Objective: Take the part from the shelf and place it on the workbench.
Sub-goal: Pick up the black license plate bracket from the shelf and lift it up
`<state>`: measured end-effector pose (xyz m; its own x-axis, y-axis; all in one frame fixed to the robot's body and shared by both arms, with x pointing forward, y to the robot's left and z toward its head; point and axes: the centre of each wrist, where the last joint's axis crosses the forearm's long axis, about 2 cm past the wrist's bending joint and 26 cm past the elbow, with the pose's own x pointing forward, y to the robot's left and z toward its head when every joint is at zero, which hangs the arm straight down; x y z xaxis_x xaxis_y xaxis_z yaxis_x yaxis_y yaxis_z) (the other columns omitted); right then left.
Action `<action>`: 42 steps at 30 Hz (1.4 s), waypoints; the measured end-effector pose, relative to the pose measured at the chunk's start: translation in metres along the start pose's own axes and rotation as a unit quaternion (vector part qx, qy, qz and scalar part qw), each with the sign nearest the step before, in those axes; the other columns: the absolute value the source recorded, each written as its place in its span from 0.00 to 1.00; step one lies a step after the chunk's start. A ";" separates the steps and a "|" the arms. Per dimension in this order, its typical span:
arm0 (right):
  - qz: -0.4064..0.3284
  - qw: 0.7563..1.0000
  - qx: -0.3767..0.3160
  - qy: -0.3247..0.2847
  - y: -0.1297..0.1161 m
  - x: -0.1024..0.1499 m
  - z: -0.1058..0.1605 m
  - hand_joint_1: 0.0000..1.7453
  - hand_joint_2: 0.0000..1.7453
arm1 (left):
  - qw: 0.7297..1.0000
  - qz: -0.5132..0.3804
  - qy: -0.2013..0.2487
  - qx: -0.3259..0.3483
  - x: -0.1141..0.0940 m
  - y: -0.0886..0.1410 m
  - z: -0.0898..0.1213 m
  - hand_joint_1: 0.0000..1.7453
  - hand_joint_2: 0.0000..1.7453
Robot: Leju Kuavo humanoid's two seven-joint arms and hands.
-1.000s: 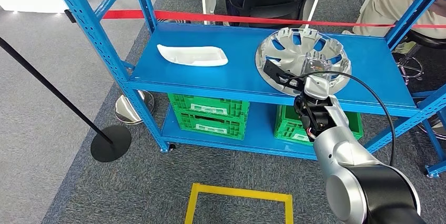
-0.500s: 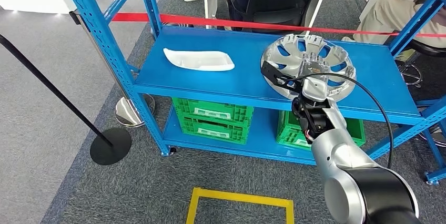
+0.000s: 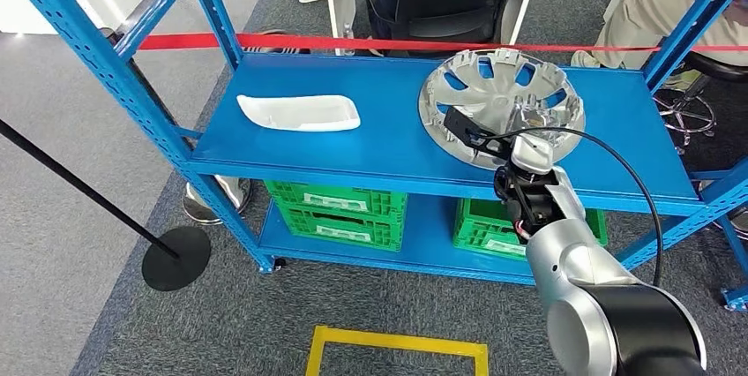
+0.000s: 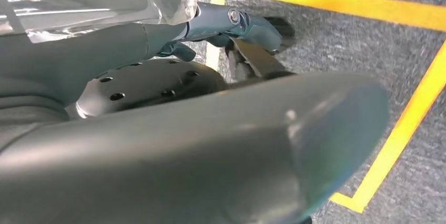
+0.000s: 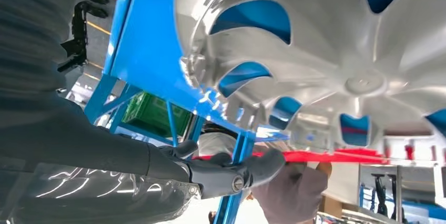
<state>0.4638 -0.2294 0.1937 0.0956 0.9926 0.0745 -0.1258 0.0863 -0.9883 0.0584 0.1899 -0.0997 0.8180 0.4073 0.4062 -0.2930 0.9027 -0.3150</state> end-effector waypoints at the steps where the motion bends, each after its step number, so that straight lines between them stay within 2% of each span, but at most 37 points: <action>1: -0.001 1.000 0.001 0.000 0.001 0.000 0.000 0.00 1.00 | 1.000 0.000 0.000 0.000 0.000 0.000 0.000 0.00 0.00; 23: -0.024 0.999 0.043 -0.005 0.029 0.009 0.013 0.00 1.00 | 1.000 -0.003 -0.005 0.002 0.001 -0.001 0.000 0.00 0.00; 33: -0.037 0.996 0.085 -0.013 0.065 0.019 0.031 0.00 1.00 | 1.000 -0.005 -0.008 0.003 0.002 -0.001 -0.001 0.00 0.00; 42: -0.042 0.995 0.087 -0.014 0.070 0.020 0.034 0.00 1.00 | 1.000 -0.006 -0.009 0.004 0.001 -0.003 -0.001 0.00 0.00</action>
<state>0.4232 -0.2010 0.1304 0.0857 0.9832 0.1611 -0.2881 0.1792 -0.9407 0.0604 0.1871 -0.0989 0.8120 0.3991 0.4260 -0.2875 0.9086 -0.3031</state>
